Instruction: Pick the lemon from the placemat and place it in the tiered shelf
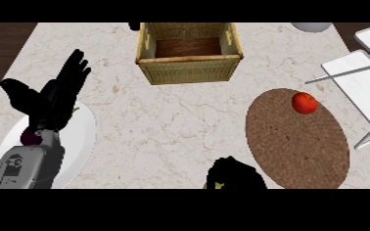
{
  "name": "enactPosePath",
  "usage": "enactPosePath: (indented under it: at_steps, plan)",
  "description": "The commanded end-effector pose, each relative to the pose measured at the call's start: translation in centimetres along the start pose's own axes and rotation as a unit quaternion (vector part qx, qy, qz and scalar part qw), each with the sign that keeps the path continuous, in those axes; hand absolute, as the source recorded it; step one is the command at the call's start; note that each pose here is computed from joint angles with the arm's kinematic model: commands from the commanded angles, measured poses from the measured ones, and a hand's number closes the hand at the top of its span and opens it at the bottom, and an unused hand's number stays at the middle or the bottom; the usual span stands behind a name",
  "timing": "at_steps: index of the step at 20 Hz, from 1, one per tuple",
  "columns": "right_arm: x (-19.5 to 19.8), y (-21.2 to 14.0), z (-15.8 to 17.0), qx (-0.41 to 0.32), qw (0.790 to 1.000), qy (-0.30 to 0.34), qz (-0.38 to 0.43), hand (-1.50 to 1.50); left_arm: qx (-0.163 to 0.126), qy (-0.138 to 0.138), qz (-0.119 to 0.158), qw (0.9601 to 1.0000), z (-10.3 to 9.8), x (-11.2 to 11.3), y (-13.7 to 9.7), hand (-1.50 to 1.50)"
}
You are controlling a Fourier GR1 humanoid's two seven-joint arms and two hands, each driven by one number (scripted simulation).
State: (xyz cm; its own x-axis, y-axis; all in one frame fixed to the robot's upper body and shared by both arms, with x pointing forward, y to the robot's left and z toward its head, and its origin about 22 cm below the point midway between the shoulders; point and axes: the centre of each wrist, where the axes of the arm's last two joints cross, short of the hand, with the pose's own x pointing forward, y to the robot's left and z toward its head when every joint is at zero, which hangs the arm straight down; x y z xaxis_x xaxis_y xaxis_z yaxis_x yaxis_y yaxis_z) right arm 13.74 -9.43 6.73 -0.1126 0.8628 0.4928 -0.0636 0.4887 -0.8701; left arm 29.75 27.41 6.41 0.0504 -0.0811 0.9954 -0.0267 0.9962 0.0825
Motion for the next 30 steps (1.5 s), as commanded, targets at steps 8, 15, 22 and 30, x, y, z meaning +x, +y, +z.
enactPosePath:
  at_steps: [8, 15, 22, 30]
  plan:
    - [0.9, -14.5, 5.4, -0.161, 0.98, -0.004, -0.113, 1.5, 0.01, 0.001, -0.001, 1.0, -0.6, 0.7, 1.1, 0.0]
    - [-0.5, -17.5, 4.4, -0.224, 0.973, 0.04, -0.041, 1.5, 0.0, -0.006, -0.003, 1.0, 0.1, 0.6, 0.9, 0.0]
    - [-2.5, -20.4, 1.7, -0.263, 0.96, 0.093, -0.03, 1.5, 0.009, 0.0, -0.003, 1.0, 0.1, -0.4, 0.4, 0.0]
    - [-6.8, -23.1, -1.0, -0.285, 0.946, 0.134, -0.074, 1.5, 0.01, 0.002, 0.003, 0.9999, 1.5, -1.4, 1.0, 0.0]
